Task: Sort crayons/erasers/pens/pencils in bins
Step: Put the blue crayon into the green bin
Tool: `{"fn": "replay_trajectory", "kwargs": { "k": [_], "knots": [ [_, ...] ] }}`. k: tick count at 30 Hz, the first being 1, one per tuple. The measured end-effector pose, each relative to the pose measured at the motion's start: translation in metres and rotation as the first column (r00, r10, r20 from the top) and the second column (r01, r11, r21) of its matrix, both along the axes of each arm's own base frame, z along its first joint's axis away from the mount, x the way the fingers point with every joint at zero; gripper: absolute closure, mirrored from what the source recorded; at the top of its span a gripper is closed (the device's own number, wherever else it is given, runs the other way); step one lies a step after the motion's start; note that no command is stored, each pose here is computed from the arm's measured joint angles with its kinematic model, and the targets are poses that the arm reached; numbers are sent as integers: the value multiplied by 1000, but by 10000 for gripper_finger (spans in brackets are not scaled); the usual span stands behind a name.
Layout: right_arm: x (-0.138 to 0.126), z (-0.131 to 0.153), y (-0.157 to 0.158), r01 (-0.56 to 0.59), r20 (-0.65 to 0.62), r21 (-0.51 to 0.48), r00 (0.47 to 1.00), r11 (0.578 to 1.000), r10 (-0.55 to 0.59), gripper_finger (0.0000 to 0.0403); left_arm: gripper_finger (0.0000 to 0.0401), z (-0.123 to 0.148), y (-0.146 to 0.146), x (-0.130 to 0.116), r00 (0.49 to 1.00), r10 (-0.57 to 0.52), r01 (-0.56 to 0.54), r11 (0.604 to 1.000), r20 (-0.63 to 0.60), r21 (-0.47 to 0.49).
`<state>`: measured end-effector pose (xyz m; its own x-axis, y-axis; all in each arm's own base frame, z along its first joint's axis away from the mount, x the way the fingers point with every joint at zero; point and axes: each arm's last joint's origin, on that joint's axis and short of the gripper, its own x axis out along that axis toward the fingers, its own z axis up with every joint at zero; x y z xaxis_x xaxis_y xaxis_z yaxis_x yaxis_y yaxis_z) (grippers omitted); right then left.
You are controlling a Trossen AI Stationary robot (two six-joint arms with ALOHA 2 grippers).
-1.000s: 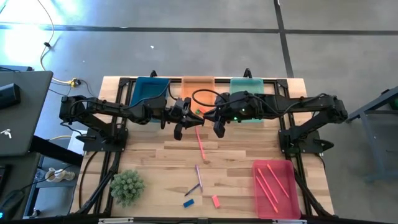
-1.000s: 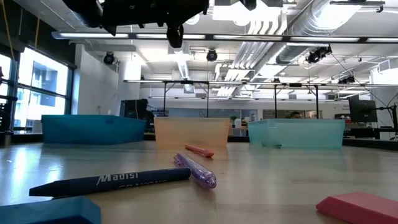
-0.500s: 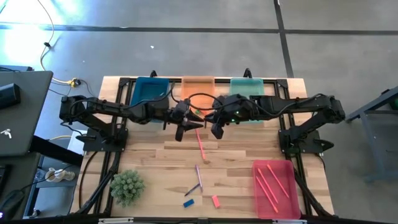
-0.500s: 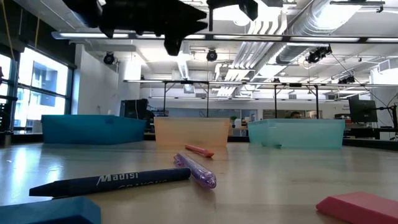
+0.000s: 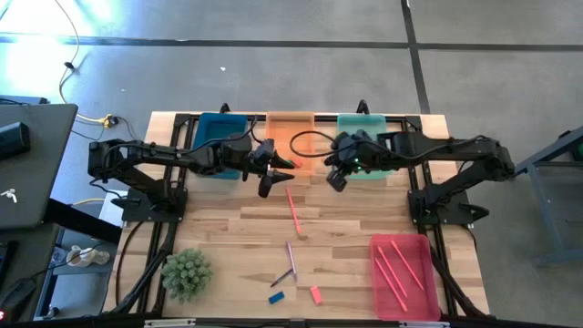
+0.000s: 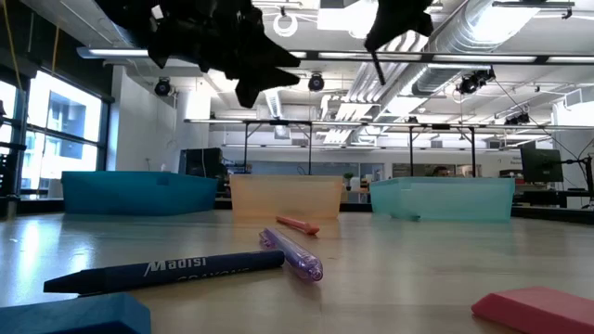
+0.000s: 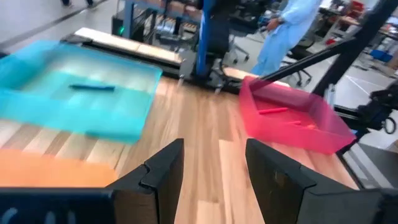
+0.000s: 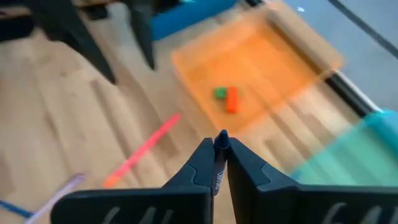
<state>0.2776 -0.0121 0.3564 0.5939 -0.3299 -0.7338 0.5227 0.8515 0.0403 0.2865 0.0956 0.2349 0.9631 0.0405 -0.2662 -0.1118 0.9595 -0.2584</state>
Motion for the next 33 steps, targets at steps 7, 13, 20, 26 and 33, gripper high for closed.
{"fn": "replay_trajectory", "kwargs": {
  "k": [7,13,20,26,33],
  "knots": [
    [-30,10,-23,46,-91,-74,994,996,-53,396,244,-3,4,-2,994,105,-105,994,-33,0],
    [-50,-14,-46,90,-193,-74,976,993,-103,396,244,-6,5,-3,982,174,-177,983,-75,-41],
    [-67,-59,-73,131,-235,29,964,991,-121,396,245,-11,3,-4,976,179,-188,980,-122,-70],
    [-74,-90,-95,175,-217,82,964,981,-153,396,245,-15,-1,-4,963,211,-228,970,-167,-88],
    [-90,-137,-111,277,-193,208,952,938,-239,396,245,-25,-12,-7,919,268,-300,951,-289,-71]
  ]
}}
